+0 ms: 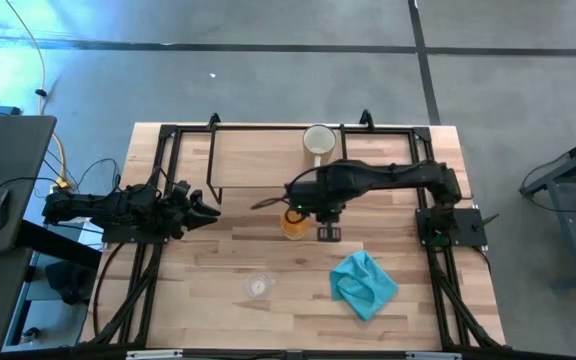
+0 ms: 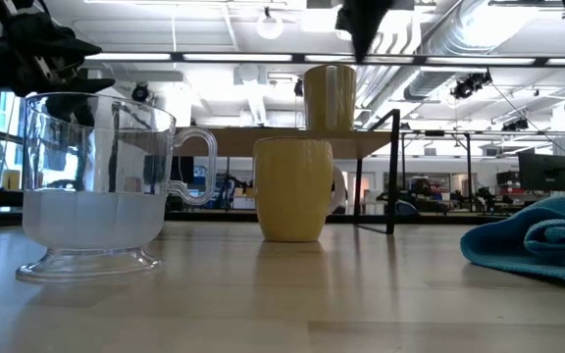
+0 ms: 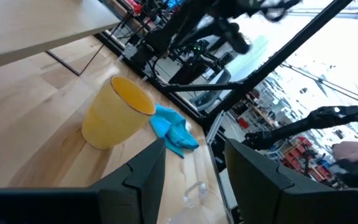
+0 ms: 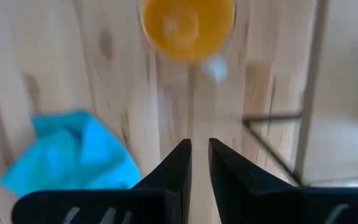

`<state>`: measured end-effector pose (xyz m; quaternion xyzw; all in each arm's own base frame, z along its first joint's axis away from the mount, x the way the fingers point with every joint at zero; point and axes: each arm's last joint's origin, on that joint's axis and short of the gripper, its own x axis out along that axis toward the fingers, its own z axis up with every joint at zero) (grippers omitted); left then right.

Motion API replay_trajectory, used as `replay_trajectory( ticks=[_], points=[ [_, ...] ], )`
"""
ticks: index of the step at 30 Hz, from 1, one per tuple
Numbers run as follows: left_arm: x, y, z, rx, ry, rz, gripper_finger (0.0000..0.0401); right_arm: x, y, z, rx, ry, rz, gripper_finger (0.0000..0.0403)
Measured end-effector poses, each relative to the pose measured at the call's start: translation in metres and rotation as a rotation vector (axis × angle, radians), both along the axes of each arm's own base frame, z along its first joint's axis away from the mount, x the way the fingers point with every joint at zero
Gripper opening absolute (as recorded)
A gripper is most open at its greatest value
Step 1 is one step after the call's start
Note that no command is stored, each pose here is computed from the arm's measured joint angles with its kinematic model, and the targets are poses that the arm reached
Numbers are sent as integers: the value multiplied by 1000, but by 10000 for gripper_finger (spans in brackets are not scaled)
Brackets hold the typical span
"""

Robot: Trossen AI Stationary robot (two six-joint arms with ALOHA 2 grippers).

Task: Stack small to large cups/mugs on shelf
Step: Put the yellow mug on the shelf

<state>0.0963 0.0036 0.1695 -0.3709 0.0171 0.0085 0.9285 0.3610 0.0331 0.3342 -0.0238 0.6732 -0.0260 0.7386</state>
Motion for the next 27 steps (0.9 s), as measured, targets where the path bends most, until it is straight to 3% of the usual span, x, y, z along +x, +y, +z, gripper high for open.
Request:
replay_trajectory(
  ticks=[6, 15, 19, 22, 27],
  points=[
    [0, 0, 0, 2, -1, 12, 154, -26, -2, -29, -3, 41, -13, 47],
    [0, 0, 0, -36, -1, 17, 154, -75, -7, -24, 54, -474, -101, 47],
    [0, 1, 0, -57, 0, 45, 154, -94, -10, -29, 66, -632, -111, 47],
    [0, 1, 0, -65, 0, 49, 154, -103, -12, -40, 58, -705, -88, 47],
    [0, 1, 0, -91, -1, 53, 154, -110, -16, -68, -2, -686, 15, 47]
  ],
)
